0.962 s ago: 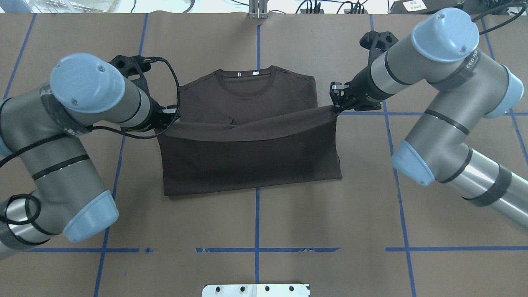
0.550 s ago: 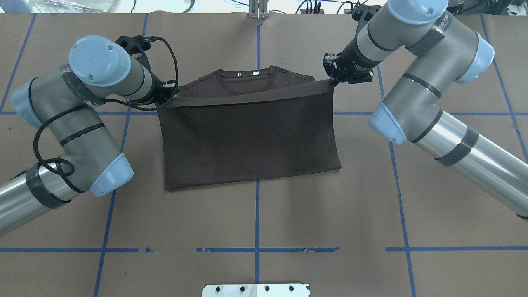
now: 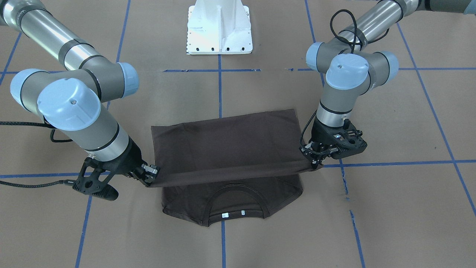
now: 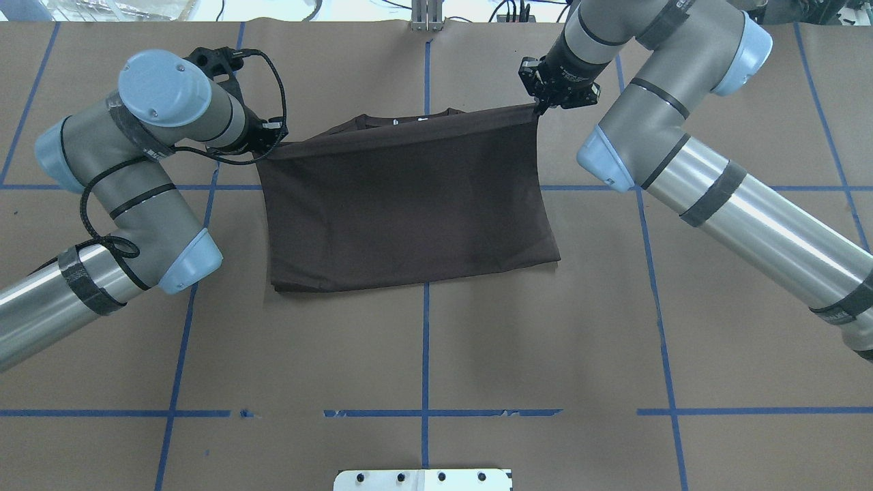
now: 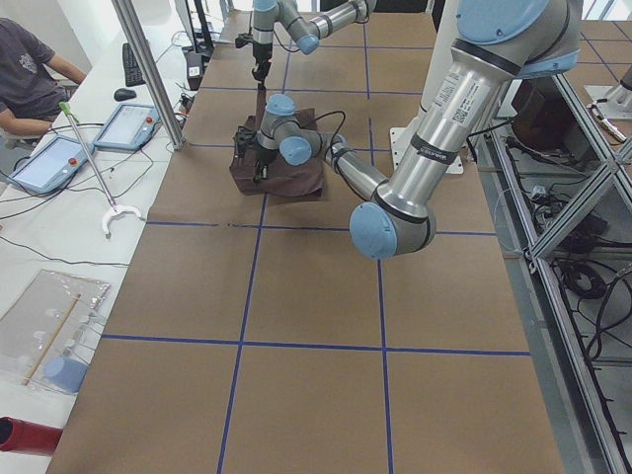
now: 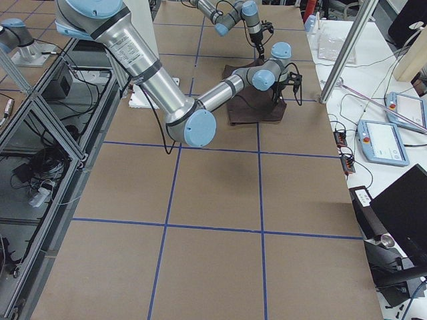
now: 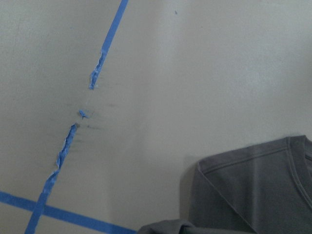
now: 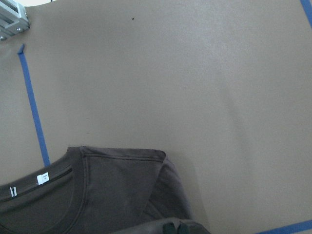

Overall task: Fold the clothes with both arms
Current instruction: 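Release the hem near the collar and raise both grippers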

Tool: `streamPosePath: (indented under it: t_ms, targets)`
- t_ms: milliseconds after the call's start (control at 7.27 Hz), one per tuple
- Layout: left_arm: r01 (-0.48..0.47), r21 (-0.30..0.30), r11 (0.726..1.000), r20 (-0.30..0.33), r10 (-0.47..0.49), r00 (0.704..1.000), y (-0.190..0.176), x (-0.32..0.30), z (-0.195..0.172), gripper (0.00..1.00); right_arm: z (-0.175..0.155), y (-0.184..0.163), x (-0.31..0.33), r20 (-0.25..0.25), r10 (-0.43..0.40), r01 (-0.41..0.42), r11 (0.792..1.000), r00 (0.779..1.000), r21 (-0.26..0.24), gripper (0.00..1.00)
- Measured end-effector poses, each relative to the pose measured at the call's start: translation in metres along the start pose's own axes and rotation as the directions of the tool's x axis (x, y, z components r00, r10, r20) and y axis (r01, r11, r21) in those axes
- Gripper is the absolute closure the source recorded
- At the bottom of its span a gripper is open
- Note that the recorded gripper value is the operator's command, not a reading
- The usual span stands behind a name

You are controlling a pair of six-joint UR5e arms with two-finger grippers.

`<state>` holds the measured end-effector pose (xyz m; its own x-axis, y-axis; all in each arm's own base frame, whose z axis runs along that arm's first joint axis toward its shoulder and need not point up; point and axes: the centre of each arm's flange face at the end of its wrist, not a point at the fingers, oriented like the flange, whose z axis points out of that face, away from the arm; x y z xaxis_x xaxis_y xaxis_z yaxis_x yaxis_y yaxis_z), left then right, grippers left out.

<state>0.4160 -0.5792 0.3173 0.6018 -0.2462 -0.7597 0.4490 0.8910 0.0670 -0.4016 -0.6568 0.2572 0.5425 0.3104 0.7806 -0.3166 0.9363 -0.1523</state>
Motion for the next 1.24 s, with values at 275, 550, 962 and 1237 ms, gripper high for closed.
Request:
streamPosePath:
  t_ms: [275,550,962,1237]
  targets:
    - [0.000,0.004,1.000,-0.011,0.000,1.000,-0.003,0.011,-0.003,1.00,0.014,-0.013,-0.012,-0.028,0.015,-0.015,1.000,0.999,-0.005,1.00]
    - [0.005,0.005,1.000,-0.018,-0.005,1.000,-0.004,0.019,-0.005,0.97,0.034,-0.016,-0.015,-0.031,0.011,-0.011,1.000,0.999,-0.011,1.00]
    - [0.010,-0.001,1.000,-0.001,-0.010,1.000,-0.009,0.033,0.011,0.00,0.043,-0.003,-0.015,-0.011,-0.010,0.009,1.000,1.000,-0.024,0.01]
    - [0.013,-0.002,1.000,0.013,-0.013,1.000,-0.012,0.039,0.020,0.00,0.048,0.006,-0.010,-0.009,-0.022,0.022,0.999,1.000,-0.031,0.00]
